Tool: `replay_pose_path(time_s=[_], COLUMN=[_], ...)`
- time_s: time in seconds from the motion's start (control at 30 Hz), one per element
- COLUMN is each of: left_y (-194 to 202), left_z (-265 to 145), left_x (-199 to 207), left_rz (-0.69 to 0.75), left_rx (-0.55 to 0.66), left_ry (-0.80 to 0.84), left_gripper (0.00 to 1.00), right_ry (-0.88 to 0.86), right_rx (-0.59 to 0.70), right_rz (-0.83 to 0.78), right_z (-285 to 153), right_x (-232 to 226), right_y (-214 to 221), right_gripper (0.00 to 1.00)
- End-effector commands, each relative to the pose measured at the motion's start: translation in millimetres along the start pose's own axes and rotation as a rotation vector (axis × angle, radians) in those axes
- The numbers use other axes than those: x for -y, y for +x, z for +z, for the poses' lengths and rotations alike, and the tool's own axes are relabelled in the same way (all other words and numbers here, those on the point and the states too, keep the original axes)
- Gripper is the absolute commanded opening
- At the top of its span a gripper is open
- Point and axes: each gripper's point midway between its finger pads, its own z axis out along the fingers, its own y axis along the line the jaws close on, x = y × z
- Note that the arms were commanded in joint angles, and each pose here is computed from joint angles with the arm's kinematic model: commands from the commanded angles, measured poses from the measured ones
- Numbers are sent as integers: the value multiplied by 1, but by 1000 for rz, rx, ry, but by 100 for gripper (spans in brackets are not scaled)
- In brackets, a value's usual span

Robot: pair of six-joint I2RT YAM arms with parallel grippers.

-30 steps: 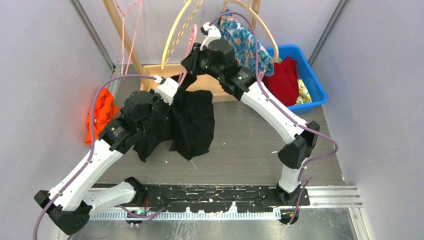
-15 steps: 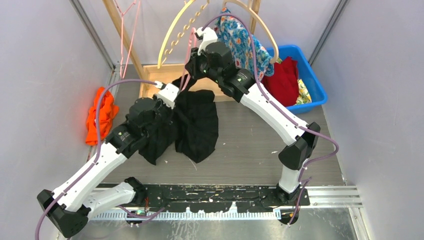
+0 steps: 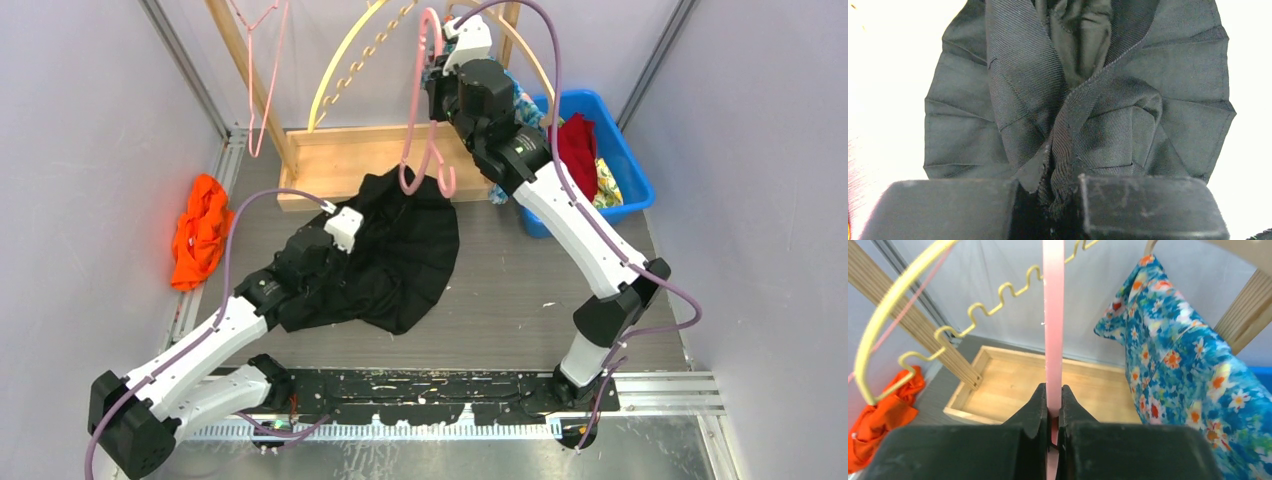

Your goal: Remove the skirt from the hanger

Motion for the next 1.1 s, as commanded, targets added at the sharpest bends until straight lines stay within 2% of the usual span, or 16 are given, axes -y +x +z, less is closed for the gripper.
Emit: replay_pose_path(time_s=[0.0,0.23,0.37,0.57,0.73,0.83,1.07], left_y=[-42,-121,-168,-241,-308,-322,-305], left_z=[-7,-50,-79,-123,-169,-172,-156], left_x=[-10,-22,-25,-20,-21,-19,-16], left_rz=[-34,38,80,136,139,152,138], left_rx=[105,228,316,480,672,707,663], left_ry=[-46,-47,-46,0,21,26,26], left_gripper=[0,0,0,0,0,0,0], right_ry=[0,8,103,226,246,225,172], right_rx=[203,256,300,422,420,370,303], right_rz=[37,14,-27,-53,-40,-44,-61], right_z=[-34,-48,-55,-81,-82,-69,-44], right_x=[1,7,26,55,65,59,45], right_y=[-77,-98,-111,-136,-133,-118,-95], right_gripper=[1,1,1,1,1,1,1])
